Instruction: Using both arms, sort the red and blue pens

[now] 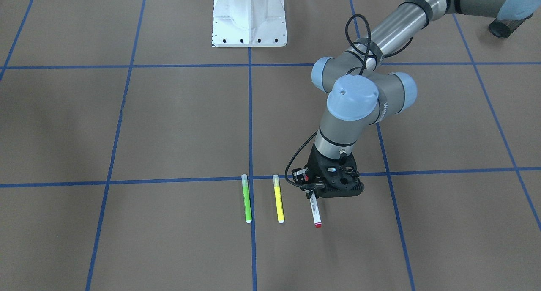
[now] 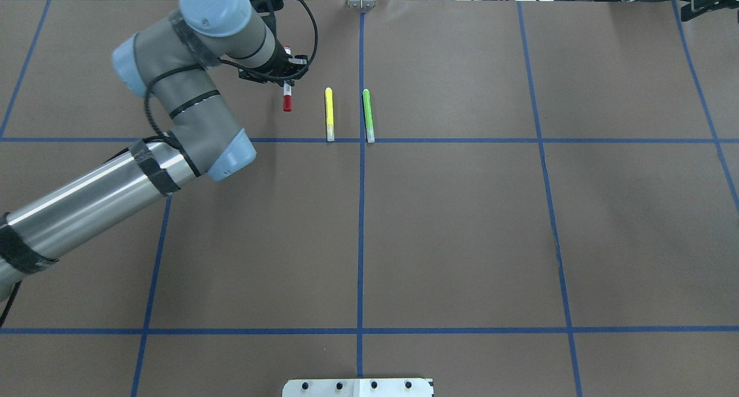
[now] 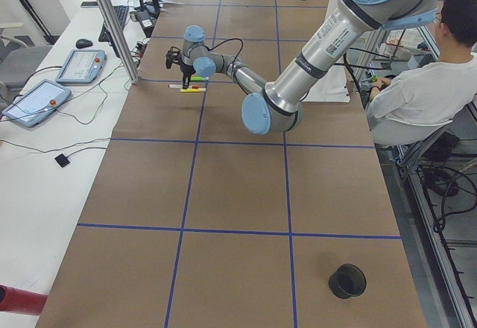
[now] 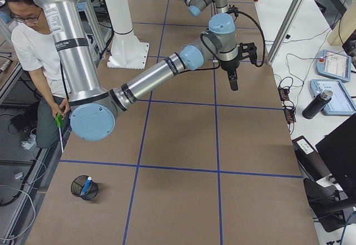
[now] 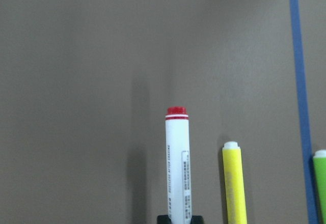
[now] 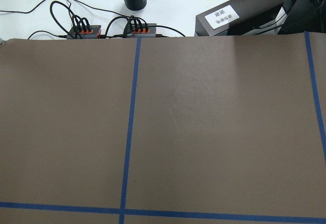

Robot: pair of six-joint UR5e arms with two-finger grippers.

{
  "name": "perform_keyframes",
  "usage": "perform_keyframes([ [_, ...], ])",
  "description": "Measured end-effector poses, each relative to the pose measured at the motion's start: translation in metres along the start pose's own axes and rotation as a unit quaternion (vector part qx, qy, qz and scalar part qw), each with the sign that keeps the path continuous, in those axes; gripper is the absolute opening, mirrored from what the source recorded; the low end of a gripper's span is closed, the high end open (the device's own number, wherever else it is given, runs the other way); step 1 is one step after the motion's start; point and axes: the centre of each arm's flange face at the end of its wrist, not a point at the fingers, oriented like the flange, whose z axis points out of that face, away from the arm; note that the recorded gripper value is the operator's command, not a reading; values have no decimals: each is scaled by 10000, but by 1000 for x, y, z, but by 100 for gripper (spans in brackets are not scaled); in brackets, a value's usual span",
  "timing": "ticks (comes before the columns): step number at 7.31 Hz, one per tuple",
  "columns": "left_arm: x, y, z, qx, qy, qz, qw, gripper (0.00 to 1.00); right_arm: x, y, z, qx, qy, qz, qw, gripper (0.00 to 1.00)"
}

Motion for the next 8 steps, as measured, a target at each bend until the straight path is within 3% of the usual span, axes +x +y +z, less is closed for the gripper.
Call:
perform_keyframes([
  [3,-130,25,-115,622,268,-142,9976,0,1,-5,16,-146,52,55,9999,100],
  [6,-286,71,-218,1261,139,-527,9905,0,4,-7,37,-440,208,206,9986,100],
  [8,-385,98,-261,1734,-22,-870,9810,0,37,10,42,-601,303,63,9977,100],
])
